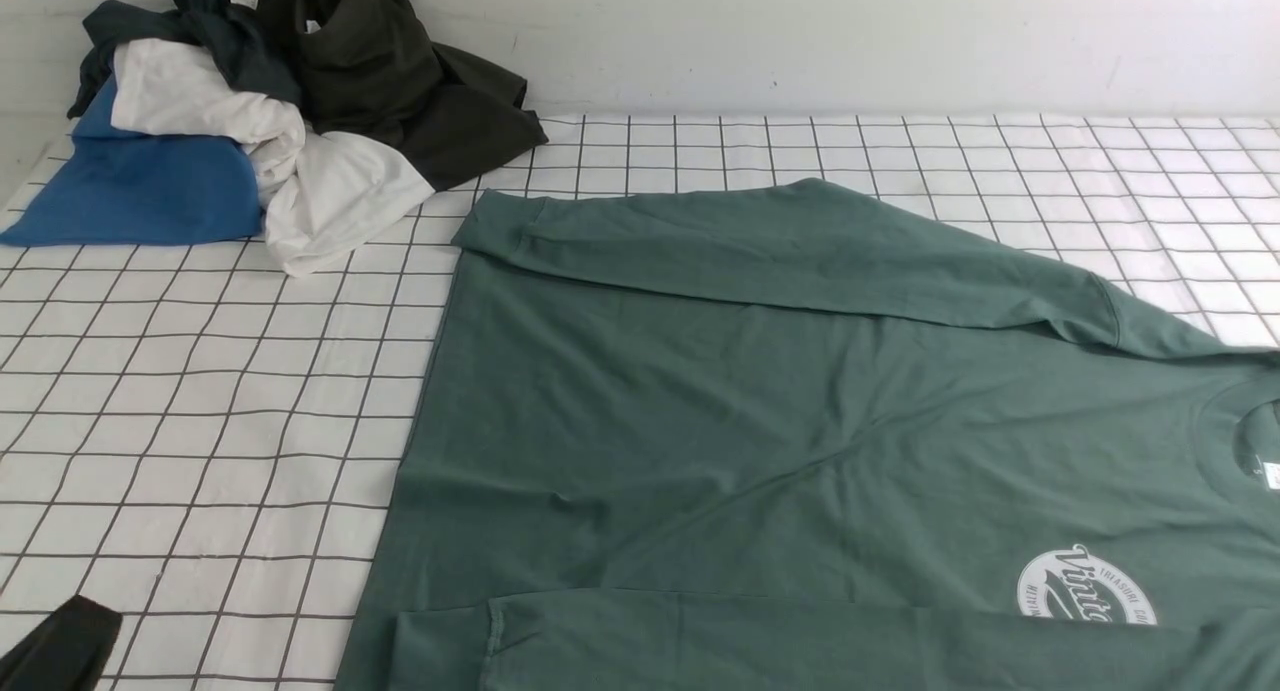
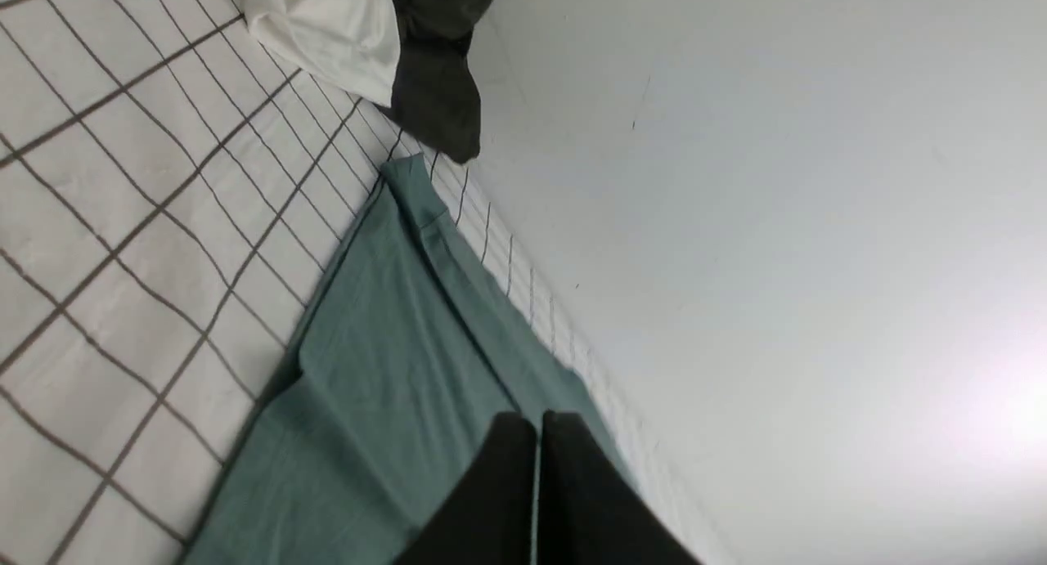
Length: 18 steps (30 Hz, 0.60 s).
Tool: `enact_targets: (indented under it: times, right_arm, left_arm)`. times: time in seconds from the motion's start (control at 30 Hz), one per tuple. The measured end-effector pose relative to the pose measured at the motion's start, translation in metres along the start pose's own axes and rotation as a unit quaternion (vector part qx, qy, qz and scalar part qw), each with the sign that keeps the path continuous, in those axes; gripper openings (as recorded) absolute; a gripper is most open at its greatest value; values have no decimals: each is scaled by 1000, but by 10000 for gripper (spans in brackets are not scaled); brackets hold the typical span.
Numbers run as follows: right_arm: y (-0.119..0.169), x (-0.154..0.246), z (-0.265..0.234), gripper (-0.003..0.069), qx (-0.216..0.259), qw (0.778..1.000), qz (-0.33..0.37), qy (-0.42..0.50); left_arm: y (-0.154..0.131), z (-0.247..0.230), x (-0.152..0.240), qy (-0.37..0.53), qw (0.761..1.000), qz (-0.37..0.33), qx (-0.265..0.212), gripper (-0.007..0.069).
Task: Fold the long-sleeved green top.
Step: Use the left arm to clamp the cuff closest to it
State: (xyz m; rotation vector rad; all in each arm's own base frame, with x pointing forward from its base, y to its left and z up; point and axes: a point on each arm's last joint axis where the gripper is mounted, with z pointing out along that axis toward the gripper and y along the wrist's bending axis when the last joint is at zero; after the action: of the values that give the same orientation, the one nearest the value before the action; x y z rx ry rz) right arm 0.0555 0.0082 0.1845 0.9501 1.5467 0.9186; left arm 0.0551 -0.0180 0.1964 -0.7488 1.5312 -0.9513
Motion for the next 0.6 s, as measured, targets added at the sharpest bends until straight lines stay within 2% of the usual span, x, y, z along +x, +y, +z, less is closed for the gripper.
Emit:
enact_targets:
  times: [0.07, 0.1, 0.17, 0.2, 0.27, 0.3, 0.33, 0.43, 0.47, 0.53, 0.57, 0.6]
  right_arm:
    - [3, -4, 0, -14, -16, 999, -23, -22]
    - [4, -5, 0, -14, -22, 999, -32, -30]
    - [10, -10, -1, -14, -40, 995, -74, -53]
    - [10, -10, -2, -14, -41, 995, -78, -54]
    - [25, -17, -4, -14, -48, 986, -142, -67]
    - [25, -17, -4, -14, -48, 986, -143, -67]
    - [41, -24, -3, -14, -42, 975, -205, -70]
    - [71, -37, 2, -14, -16, 948, -313, -54]
    - [81, -41, 5, -14, -6, 938, -344, -44]
    - [107, -52, 15, -14, 23, 903, -428, -5]
    - [112, -54, 19, -14, 37, 892, -451, 18]
    - [124, -59, 26, -14, 56, 869, -489, 55]
  left_arm:
    - [-16, -3, -3, 13, 994, 106, 24, -7]
    - [-19, -4, -3, 14, 991, 133, 29, -7]
    - [-40, -9, -10, 6, 966, 251, 58, -7]
    - [-41, -10, -11, 6, 964, 258, 60, -7]
    - [-55, -8, -15, 28, 946, 316, 61, -7]
    - [-57, -8, -16, 32, 943, 325, 62, -7]
    - [-64, 0, -19, 76, 921, 379, 42, -7]
    - [-77, 17, -30, 179, 860, 478, -2, -7]
    - [-79, 23, -33, 220, 840, 495, -18, -7]
    - [-90, 34, -44, 302, 798, 519, -49, -7]
    - [-91, 39, -45, 334, 784, 519, -60, -7]
    - [-101, 47, -49, 366, 776, 509, -70, -7]
